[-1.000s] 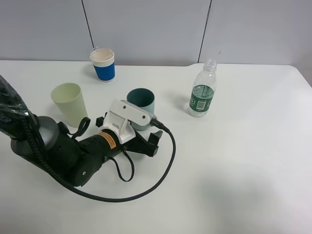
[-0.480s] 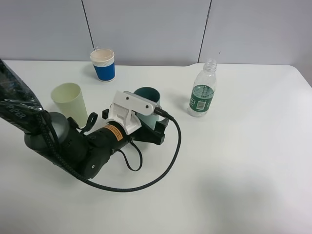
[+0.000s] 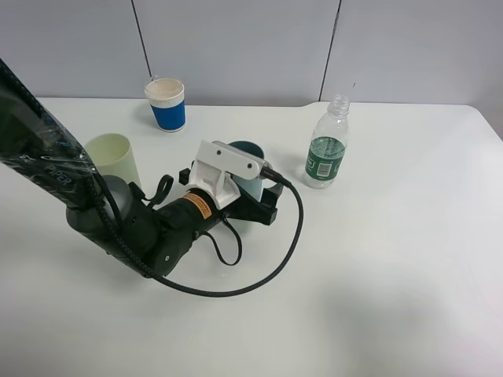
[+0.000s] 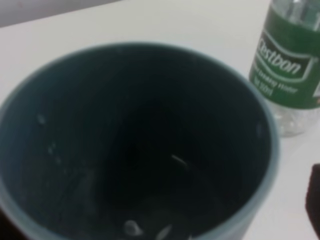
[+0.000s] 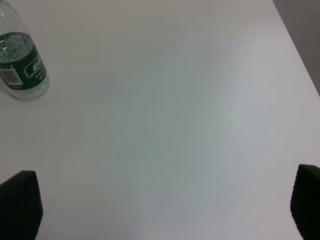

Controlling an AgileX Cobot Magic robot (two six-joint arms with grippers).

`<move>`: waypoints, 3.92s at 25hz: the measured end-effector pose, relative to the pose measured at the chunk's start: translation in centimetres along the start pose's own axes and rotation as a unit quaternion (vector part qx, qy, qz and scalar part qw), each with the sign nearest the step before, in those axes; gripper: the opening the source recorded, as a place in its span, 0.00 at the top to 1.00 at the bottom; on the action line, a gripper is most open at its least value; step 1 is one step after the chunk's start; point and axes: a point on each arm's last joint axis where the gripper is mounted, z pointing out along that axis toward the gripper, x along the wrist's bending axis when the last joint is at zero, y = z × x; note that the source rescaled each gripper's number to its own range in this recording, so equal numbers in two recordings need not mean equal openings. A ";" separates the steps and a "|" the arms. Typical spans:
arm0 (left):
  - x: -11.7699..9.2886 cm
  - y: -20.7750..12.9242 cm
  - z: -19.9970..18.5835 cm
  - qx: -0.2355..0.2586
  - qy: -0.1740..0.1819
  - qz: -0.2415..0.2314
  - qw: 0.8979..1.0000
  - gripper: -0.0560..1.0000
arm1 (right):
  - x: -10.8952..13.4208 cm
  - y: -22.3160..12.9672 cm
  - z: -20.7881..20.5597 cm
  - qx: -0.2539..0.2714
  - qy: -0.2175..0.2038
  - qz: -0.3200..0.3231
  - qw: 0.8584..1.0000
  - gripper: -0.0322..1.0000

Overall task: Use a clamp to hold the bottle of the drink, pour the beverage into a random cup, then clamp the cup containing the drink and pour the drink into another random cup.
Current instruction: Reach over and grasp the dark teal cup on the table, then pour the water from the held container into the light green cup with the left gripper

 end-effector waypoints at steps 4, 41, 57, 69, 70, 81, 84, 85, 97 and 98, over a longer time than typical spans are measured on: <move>0.0 -0.1 0.2 0.000 -0.008 0.005 1.000 0.05 | 0.0 0.0 0.0 0.000 0.000 0.000 1.000 0.01; 5.4 -0.1 -12.3 0.088 0.119 -0.026 0.989 0.92 | 0.0 0.0 0.0 0.000 0.000 0.000 1.000 0.01; 7.9 1.7 -17.3 0.049 0.191 0.003 0.980 0.92 | 0.0 0.0 0.0 0.000 0.000 0.000 1.000 0.01; 9.5 3.5 -19.1 0.016 0.276 -0.013 0.961 0.92 | 0.0 0.0 0.0 0.000 0.000 0.000 1.000 0.01; 9.5 3.7 -19.2 0.013 0.279 -0.013 0.960 0.92 | 0.0 0.0 0.0 0.000 0.000 0.000 1.000 0.01; 11.4 5.8 -18.0 0.026 0.280 -0.004 0.960 0.92 | 0.0 0.0 0.0 0.000 0.000 0.000 1.000 0.01; 12.1 6.5 -17.7 0.020 0.284 -0.008 0.959 0.92 | 0.0 0.0 0.0 0.000 0.000 0.000 1.000 0.01; 12.3 6.6 -17.8 0.018 0.287 -0.009 0.958 0.92 | 0.0 0.0 0.0 0.000 0.000 0.000 1.000 0.01; 14.7 6.9 -18.3 0.027 0.331 0.029 0.943 0.92 | 0.0 0.0 0.0 0.000 0.000 0.000 1.000 0.01; 14.9 6.9 -18.4 0.029 0.336 0.032 0.941 0.92 | 0.0 0.0 0.0 0.000 0.000 0.000 1.000 0.01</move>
